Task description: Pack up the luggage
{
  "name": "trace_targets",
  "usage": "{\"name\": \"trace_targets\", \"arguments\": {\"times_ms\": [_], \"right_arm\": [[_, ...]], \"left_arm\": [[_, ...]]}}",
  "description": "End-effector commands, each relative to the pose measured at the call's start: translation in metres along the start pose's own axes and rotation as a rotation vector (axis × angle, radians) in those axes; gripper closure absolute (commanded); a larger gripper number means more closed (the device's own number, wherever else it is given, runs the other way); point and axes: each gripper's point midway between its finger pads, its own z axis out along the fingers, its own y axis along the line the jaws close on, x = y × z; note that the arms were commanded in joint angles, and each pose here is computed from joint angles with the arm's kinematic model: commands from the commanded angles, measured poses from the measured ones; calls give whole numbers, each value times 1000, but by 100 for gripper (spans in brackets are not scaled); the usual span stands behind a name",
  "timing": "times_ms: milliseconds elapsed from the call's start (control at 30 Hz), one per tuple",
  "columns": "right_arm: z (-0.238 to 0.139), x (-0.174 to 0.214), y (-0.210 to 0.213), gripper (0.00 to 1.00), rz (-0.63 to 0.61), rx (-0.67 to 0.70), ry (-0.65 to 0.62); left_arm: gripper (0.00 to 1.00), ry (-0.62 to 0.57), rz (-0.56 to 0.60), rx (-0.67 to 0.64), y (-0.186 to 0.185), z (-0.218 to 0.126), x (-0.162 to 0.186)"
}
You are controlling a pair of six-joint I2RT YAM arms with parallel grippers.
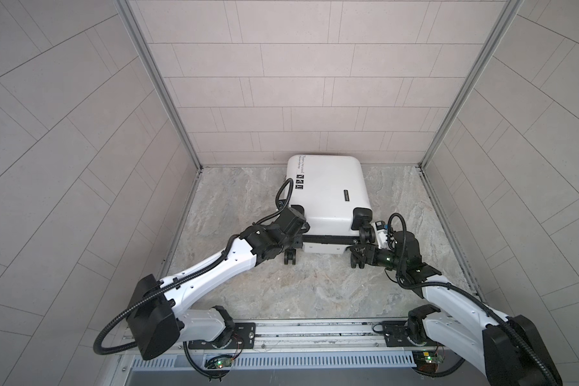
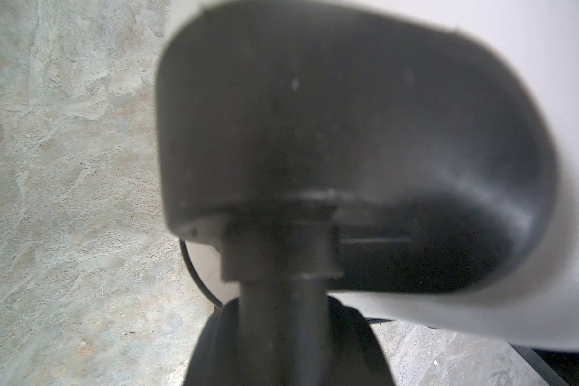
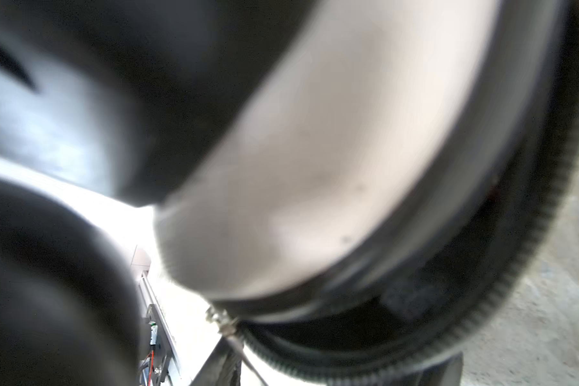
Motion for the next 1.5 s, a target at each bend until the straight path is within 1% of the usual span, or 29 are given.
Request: {"name": "trace_targets", "arguments": {"times_ms": [0,333,533,733,867,1000,1167,1233,1300,1467], "right_arm": [[0,-33,26,64,-58,-71,-91],[-5,-44,33,78,-44,-77,-129],[-11,-44,40,82,-60,-87,-137],[-16,-38,40,82,-74,-84,-129],[-18,-36,40,83,-79,-80,-126],[-17,-38,41,88,-79,-86,-127],[-16,-41,42,97,-74,-83,-130],[-16,-42,42,100,-74,-76,-131],[-17,-42,37,100,-70,-51,-132],[-20,-38,16,100,-59,63,-140]], "left_arm": [[100,-170,-27,186,-47,-26,-51],[100,-168,-31,184,-44,-26,-48],[100,-174,-34,184,-43,-27,-50],[100,-177,-38,186,-42,-28,-50],[100,-177,-44,185,-40,-27,-50],[100,-176,-45,190,-40,-27,-49],[100,-178,-45,192,-40,-28,-50],[100,-180,-46,191,-40,-28,-50],[100,-185,-47,187,-39,-30,-52],[100,-216,-50,156,-28,-37,-58]]}}
